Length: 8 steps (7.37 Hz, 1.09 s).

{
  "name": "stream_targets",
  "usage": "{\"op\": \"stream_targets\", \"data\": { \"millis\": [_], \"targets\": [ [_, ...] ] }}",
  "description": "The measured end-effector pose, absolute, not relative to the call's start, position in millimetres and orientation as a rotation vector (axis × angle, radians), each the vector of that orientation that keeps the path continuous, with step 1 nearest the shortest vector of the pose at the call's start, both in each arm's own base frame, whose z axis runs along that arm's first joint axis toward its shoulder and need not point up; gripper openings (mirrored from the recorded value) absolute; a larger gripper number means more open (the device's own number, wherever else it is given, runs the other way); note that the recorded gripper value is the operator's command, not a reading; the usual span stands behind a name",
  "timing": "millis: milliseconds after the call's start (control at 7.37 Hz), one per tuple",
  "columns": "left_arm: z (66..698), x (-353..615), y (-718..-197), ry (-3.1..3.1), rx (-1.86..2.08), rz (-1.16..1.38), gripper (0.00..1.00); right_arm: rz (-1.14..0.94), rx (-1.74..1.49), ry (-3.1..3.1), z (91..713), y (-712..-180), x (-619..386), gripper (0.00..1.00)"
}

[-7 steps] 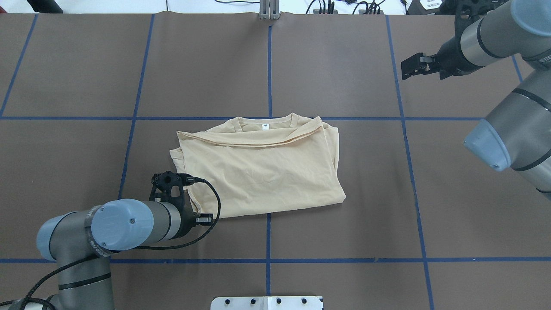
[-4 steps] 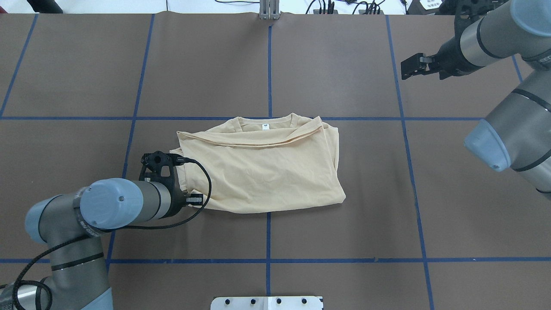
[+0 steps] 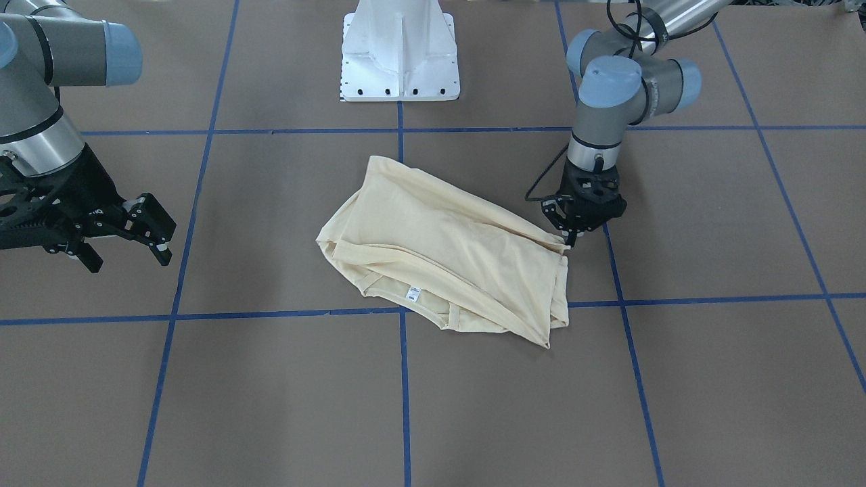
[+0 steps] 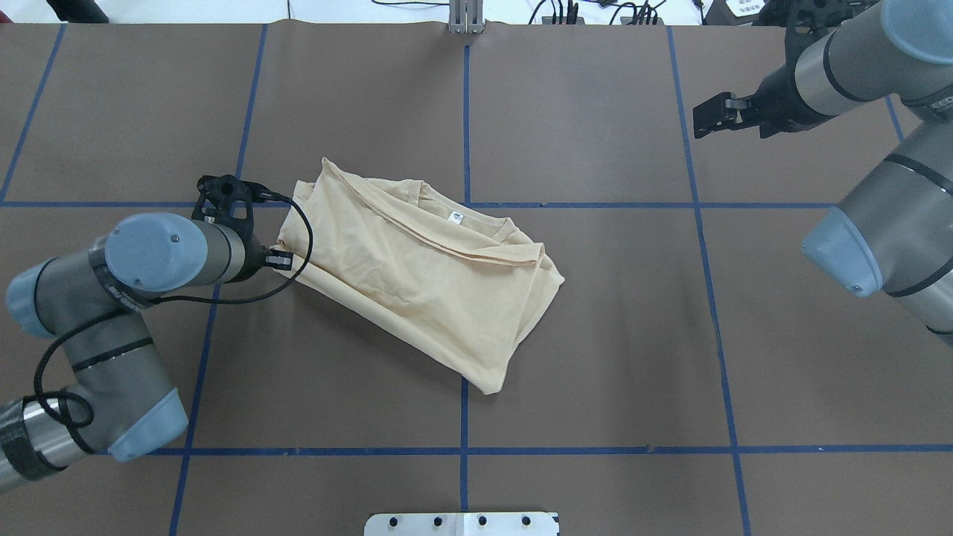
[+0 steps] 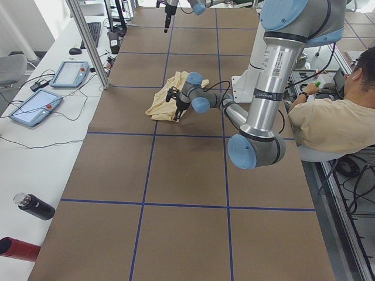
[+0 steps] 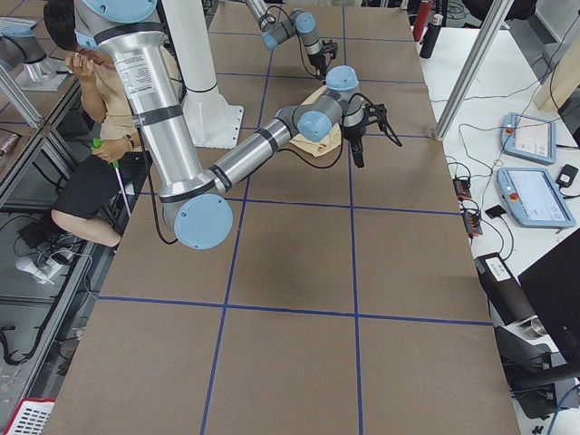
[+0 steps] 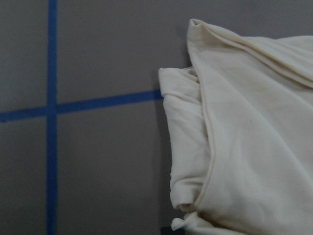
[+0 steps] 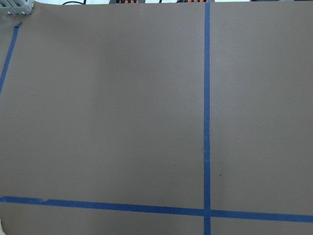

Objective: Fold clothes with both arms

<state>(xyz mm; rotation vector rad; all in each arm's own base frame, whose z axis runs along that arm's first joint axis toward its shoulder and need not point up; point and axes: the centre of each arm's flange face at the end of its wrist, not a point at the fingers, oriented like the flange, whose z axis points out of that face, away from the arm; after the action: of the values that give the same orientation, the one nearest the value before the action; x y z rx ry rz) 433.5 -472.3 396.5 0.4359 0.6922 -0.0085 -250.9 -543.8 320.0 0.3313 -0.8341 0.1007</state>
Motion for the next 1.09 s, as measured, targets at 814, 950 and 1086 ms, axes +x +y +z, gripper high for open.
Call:
{"op": "stream_targets", "data": {
  "millis": [814,950,1086],
  "targets": [
    [396,428,-728,0.531,0.618,0.033,0.99,0.117,0.318,-0.838,321,-543,-254,1.0],
    [400,419,-735,0.515,0.646,0.076,1.0,0.115,0.314,-0.839,321,-543,-258,1.0],
    [414,405,-734,0.51,0.681,0.114,1.0,0.12,0.305,-0.846,315,-539,-274,1.0]
  ]
}}
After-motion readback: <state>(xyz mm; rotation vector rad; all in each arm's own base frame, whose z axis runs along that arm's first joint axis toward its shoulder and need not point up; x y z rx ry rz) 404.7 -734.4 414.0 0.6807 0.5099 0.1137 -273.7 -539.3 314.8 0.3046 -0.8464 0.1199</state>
